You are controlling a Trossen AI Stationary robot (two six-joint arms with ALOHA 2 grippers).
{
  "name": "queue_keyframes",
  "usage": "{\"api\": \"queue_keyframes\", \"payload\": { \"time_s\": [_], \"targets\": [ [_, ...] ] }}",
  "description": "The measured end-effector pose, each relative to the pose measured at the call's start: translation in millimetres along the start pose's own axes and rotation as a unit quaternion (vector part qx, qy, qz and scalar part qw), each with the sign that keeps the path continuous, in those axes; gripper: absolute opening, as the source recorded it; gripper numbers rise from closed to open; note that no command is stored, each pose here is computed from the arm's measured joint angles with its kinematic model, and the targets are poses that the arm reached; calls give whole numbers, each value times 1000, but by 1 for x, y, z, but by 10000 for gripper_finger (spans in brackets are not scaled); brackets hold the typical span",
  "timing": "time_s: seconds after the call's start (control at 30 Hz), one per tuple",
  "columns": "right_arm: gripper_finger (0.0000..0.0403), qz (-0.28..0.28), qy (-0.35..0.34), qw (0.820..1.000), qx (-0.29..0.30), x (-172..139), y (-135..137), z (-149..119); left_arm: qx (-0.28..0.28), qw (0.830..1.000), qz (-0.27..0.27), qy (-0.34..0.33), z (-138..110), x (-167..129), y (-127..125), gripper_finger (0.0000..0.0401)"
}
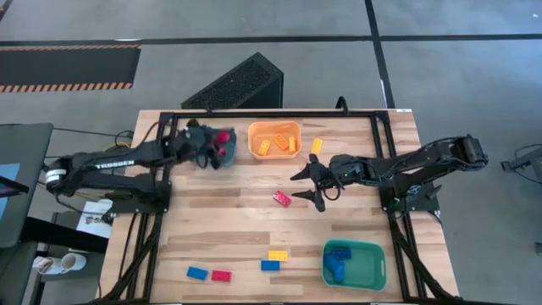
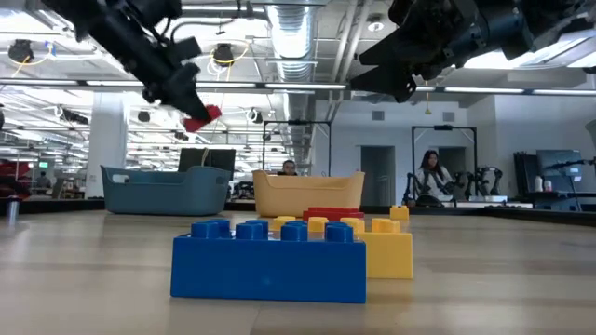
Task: Sort & place blocks by color
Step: Put the red game piece into the blue bin, then put the yellow game piece into the yellow bin
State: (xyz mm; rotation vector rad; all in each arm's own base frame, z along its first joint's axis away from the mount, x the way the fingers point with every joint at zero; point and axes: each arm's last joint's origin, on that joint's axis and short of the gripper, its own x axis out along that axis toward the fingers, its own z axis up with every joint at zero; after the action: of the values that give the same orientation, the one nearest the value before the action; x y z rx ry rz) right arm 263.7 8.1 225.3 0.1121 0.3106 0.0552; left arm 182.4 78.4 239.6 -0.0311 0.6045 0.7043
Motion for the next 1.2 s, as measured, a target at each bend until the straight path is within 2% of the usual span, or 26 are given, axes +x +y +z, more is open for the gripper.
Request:
{"api": "queue_keyframes", "payload": {
  "time_s": [0.17, 0.3, 0.37, 0.5, 0.6, 0.73, 0.9, 1.07, 1.2],
  "targets": [
    [286, 0, 0, 1000, 3, 0, 0, 0, -46, 999, -7, 21, -1, 24, 22, 101],
    [286, 0, 0, 1000, 6, 0, 0, 0, -71, 996, -21, 43, -6, 44, 28, 103],
    [286, 0, 0, 1000, 7, 0, 0, 0, -91, 994, -14, 53, -9, 52, 30, 118],
    [286, -4, 0, 1000, 11, 0, 0, 0, -109, 992, -8, 69, -14, 64, 29, 173],
    [286, -41, -1, 999, 21, 0, -2, -1, -108, 991, -9, 77, -16, 68, 28, 211],
    [286, -129, 14, 991, 45, -1, -10, -6, -110, 991, -13, 76, -16, 69, 28, 244],
    [286, -244, 38, 963, 106, -6, -27, -15, -112, 992, -30, 48, -9, 60, 28, 251],
    [286, -355, 49, 909, 214, -15, -54, -26, -106, 992, -62, -33, 9, 40, 22, 245],
    [286, -408, 69, 872, 261, -25, -76, -34, -105, 982, -93, -127, 18, 23, 12, 239]
  ]
}}
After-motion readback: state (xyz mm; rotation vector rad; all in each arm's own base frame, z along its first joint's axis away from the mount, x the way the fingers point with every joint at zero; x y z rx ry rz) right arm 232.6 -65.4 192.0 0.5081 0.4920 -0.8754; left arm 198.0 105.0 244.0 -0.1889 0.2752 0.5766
